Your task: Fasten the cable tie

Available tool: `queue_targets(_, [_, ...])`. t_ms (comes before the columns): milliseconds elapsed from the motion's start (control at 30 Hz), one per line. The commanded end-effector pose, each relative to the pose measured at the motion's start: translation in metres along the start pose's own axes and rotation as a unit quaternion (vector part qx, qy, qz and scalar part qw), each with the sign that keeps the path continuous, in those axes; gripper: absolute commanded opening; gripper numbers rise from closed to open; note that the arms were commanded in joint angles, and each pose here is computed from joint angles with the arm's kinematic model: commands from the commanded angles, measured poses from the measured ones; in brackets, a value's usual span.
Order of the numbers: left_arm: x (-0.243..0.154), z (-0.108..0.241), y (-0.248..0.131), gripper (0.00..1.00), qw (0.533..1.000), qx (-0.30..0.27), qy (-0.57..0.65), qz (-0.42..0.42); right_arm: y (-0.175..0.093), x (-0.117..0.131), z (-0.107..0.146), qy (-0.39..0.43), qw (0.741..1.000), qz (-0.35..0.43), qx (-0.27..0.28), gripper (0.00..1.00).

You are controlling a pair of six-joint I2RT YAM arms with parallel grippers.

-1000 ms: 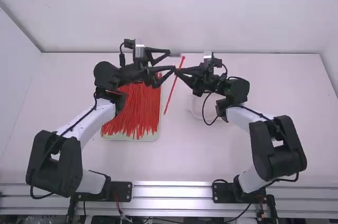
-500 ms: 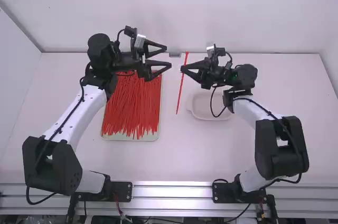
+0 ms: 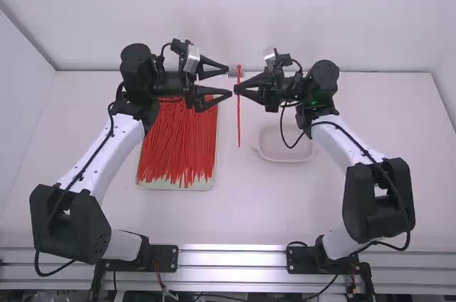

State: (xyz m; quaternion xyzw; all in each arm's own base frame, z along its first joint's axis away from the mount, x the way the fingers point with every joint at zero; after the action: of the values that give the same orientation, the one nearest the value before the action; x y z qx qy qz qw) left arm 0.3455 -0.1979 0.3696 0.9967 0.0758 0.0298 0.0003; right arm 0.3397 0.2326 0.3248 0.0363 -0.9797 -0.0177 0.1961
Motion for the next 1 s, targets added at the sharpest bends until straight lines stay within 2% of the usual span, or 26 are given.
queue_targets(0, [-0.004, -0.011, 0.001, 0.74, 1.000, -0.006, 0.018, 0.011, 0.006, 0.008, -0.009, -0.046, 0.999, -0.015, 0.004, 0.00])
queue_targets(167, [-0.002, -0.016, -0.001, 0.64, 1.000, -0.011, 0.003, 0.008, 0.012, 0.011, -0.007, -0.061, 0.998, -0.022, 0.007, 0.00])
queue_targets(267, [-0.004, -0.016, 0.001, 0.54, 1.000, -0.012, 0.004, 0.011, 0.015, 0.013, -0.006, -0.071, 0.997, -0.026, 0.007, 0.00])
queue_targets(500, [-0.005, -0.015, 0.003, 0.45, 1.000, -0.011, 0.001, 0.014, 0.020, 0.016, -0.008, -0.080, 0.996, -0.032, 0.006, 0.00])
queue_targets(700, [-0.004, -0.015, 0.003, 0.45, 1.000, -0.012, 0.004, 0.014, 0.019, 0.016, -0.008, -0.080, 0.996, -0.029, 0.005, 0.00])
queue_targets(967, [-0.004, -0.018, 0.003, 0.31, 1.000, -0.017, 0.008, 0.018, 0.020, 0.016, -0.008, -0.081, 0.996, -0.031, 0.005, 0.00])
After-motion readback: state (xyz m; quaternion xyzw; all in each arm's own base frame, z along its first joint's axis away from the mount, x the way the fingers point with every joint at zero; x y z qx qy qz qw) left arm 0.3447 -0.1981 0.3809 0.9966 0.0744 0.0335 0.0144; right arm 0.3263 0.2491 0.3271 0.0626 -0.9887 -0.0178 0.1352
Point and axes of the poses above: each hand's point on the last joint's axis, 136 mm out from that joint toward the fingers, its own y axis out along the fingers, its own x axis along the line the jaws close on, z = x × y, the point moved 2 cm from there along -y, back along the fingers, and after that the axes turned 8 degrees about y, right-handed, at the moved point
